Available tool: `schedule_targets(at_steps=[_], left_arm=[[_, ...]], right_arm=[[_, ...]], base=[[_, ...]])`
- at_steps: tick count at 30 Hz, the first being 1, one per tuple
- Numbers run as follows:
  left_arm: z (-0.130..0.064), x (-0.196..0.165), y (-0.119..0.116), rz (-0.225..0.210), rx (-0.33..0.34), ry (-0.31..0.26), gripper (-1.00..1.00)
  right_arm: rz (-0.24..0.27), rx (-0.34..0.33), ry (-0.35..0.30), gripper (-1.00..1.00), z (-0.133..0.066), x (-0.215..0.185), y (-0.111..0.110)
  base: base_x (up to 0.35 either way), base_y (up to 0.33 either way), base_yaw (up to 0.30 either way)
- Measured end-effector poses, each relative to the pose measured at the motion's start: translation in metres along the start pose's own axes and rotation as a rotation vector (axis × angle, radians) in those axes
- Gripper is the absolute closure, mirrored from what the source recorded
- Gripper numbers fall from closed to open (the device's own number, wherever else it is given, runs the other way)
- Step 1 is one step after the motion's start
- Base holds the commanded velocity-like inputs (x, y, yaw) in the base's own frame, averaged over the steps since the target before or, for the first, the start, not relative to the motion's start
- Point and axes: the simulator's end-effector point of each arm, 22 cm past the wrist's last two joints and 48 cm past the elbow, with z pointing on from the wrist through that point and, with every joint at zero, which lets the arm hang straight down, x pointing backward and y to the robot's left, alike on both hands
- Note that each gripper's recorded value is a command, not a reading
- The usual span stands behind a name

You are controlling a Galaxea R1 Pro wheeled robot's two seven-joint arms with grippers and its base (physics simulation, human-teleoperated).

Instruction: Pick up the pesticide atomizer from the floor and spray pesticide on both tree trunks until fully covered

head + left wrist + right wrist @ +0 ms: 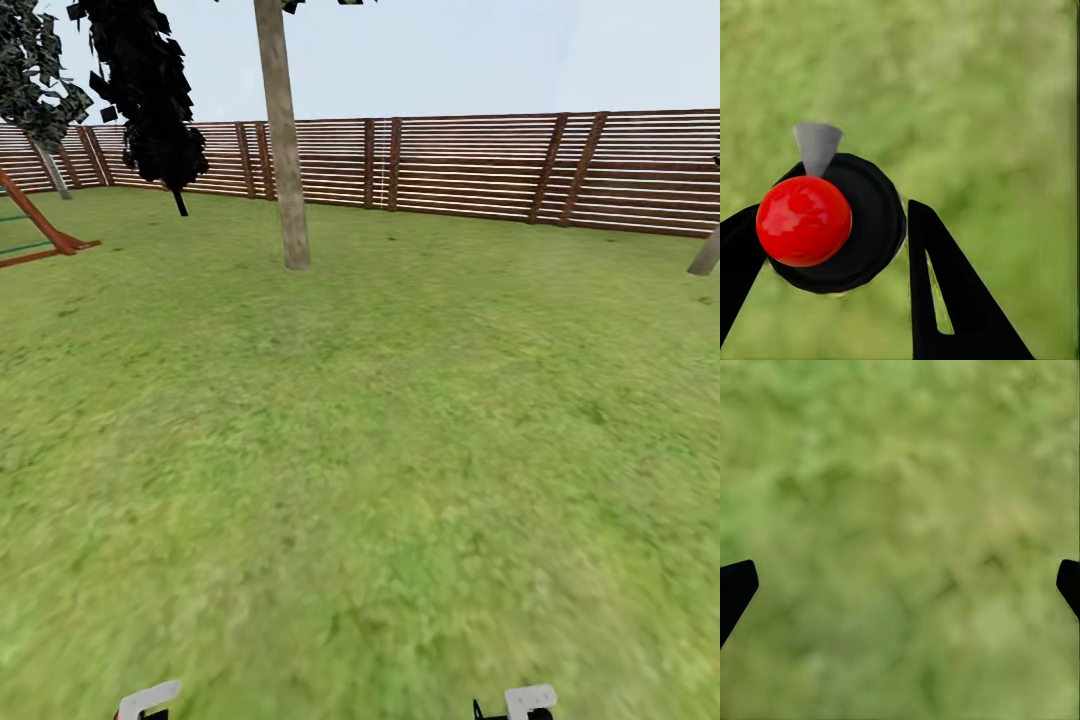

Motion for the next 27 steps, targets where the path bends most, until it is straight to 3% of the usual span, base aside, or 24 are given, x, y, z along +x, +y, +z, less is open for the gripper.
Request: schedule_targets(at_steps=[27], left_arm=[[0.0006,-0.0009,0.0031,-0.001,-0.006,-0.001,1.0]], right_arm=[[0.0,0.0,0.0,-1.0,0.0,0.0,-0.0002]], base=[[0.34,0.0,0.0]])
